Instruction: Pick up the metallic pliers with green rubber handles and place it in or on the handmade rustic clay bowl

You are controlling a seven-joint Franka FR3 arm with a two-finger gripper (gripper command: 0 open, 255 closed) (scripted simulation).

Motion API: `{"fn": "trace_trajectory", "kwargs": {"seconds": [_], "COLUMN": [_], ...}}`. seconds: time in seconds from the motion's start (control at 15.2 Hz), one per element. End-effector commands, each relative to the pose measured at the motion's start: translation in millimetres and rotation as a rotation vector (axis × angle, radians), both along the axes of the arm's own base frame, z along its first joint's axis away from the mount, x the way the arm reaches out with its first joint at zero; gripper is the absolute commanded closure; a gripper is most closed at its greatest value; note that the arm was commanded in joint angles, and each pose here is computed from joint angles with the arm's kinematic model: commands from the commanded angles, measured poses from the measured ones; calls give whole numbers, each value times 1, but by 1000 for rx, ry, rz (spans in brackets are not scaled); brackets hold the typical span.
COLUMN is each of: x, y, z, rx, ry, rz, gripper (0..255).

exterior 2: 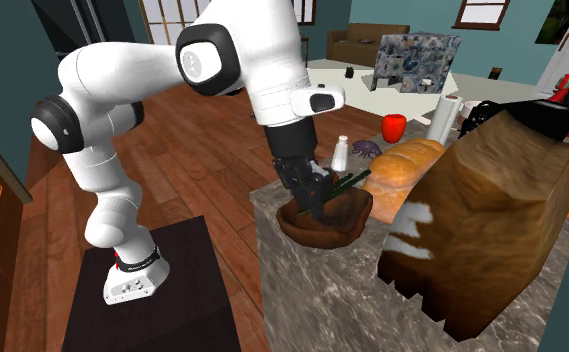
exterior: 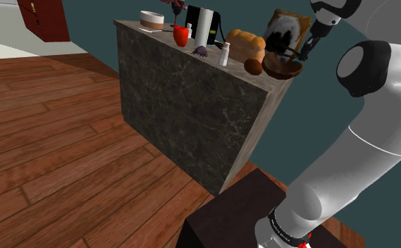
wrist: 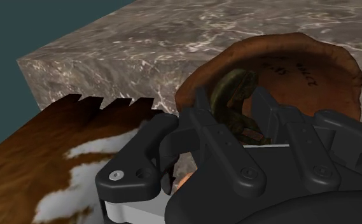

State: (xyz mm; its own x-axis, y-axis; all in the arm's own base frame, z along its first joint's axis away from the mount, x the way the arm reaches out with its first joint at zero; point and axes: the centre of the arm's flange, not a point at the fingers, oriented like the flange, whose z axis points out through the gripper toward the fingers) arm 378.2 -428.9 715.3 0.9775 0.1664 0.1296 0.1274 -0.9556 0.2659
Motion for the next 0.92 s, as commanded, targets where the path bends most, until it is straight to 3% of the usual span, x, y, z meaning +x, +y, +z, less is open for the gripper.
{"fn": "trace_trajectory", "kwargs": {"seconds": [0.0, 0.59, 0.66, 0.86], "x": [1, 1, 1, 1], "y": [1, 1, 1, 1], "z": [-11, -20, -20, -20], "rx": [-1, -1, -1, -1], "ry": [0, 0, 0, 0], "rz": [0, 0, 0, 0], "gripper": [255, 255, 0, 0]}}
